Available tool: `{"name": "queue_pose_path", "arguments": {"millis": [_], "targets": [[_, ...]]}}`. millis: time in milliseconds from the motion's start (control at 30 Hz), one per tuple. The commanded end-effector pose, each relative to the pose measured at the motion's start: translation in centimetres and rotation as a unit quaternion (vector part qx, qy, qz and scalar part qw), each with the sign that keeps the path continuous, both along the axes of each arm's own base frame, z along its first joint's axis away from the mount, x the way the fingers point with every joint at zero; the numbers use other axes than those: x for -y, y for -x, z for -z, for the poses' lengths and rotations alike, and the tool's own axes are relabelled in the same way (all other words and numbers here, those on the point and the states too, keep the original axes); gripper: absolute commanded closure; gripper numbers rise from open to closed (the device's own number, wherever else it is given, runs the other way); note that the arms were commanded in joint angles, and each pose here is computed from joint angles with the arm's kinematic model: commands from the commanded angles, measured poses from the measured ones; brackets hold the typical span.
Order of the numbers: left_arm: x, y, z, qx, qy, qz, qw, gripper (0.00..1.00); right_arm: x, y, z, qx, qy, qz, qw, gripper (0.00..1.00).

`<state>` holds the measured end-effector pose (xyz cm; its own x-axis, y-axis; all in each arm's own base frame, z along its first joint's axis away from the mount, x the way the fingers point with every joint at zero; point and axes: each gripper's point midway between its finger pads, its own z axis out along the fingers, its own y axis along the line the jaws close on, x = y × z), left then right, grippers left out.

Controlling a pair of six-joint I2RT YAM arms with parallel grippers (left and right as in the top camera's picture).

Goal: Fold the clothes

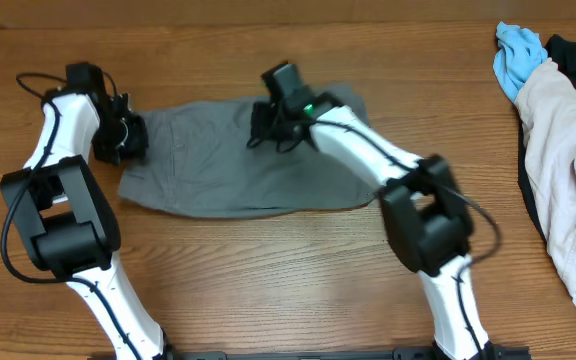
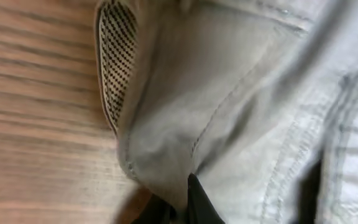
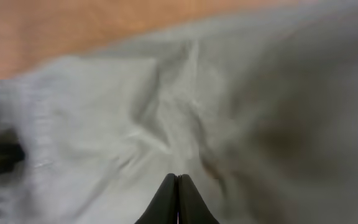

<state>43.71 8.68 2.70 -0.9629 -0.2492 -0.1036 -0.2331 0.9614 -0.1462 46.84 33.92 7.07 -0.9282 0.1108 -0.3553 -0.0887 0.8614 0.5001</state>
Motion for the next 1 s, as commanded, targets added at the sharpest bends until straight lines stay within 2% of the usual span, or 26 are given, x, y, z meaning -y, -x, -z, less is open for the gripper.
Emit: {"name": "queue_pose_path", "arguments": {"millis": [0, 100, 267, 433, 533, 700, 967], "targets": [[0.8, -3.0, -4.2, 0.047, 0.002, 0.013, 0.999, 0.96, 2.0, -0.6, -10.0, 0.056, -0.041, 0.012, 0.997, 0.96], [1.8, -3.9, -7.5, 0.062, 0.006, 0.018, 0.998, 0.96, 3.9, 1.1, -10.8, 0.019, -0.033, 0.016, 0.999, 0.96], [4.2, -5.4, -13.0, 0.100, 0.001, 0.038, 0.994, 0.96, 4.8, 3.6, -8.5, -0.056, -0.017, 0.007, 0.998, 0.96], [7.8, -5.8, -18.6, 0.142, 0.002, 0.060, 0.988, 0.94, 3.8, 4.7, -5.3, -0.094, -0.006, -0.004, 0.996, 0.96], [10.1, -5.9, -21.1, 0.166, 0.004, 0.077, 0.983, 0.90, 1.8, 5.9, -4.3, -0.117, -0.033, -0.035, 0.992, 0.96], [12.8, -5.6, -23.7, 0.191, 0.003, 0.096, 0.977, 0.89, -0.5, 6.3, -2.8, -0.131, -0.063, -0.040, 0.989, 0.96], [14.3, -5.5, -24.1, 0.193, 0.015, 0.089, 0.977, 0.90, -3.5, 7.6, 1.4, -0.177, -0.078, -0.034, 0.981, 0.96]]}}
